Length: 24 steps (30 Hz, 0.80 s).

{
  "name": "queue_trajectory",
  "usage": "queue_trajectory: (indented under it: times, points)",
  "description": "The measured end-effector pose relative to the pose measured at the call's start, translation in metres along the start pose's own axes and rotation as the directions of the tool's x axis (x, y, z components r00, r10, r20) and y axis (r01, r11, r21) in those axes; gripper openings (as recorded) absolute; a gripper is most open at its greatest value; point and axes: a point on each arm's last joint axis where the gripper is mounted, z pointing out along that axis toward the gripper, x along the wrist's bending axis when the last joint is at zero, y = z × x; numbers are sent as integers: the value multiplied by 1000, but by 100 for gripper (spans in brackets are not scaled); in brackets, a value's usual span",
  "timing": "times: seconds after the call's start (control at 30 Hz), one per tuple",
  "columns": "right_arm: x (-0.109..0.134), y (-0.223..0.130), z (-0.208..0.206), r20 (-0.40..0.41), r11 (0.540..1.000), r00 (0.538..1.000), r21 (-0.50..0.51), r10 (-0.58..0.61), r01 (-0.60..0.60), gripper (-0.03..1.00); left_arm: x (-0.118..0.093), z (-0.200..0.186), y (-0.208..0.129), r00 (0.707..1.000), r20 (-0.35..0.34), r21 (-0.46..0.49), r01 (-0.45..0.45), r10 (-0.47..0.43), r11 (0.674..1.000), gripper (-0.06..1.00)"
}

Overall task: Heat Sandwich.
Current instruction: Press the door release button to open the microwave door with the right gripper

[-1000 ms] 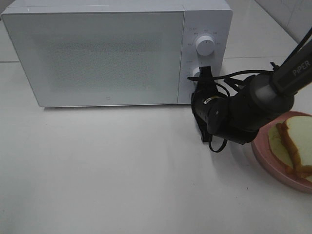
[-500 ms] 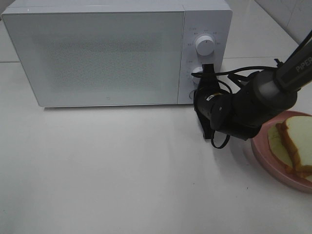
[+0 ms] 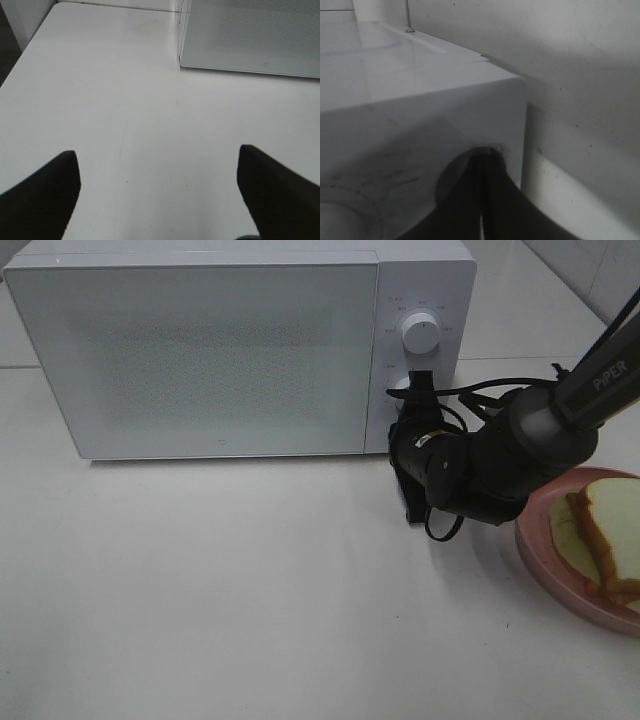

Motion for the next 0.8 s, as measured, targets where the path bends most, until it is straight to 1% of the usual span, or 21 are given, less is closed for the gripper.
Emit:
queue_trajectory:
  times: [0.3,0.8]
  points:
    - [1,1,1,-47,1000,999,-6,21,-21,2,0,0,0,1000,0,0,0,0,1000,80]
    - [-1,1,2,-57,1000,998,-8,19,-19,2,0,0,0,1000,0,0,0,0,1000,80]
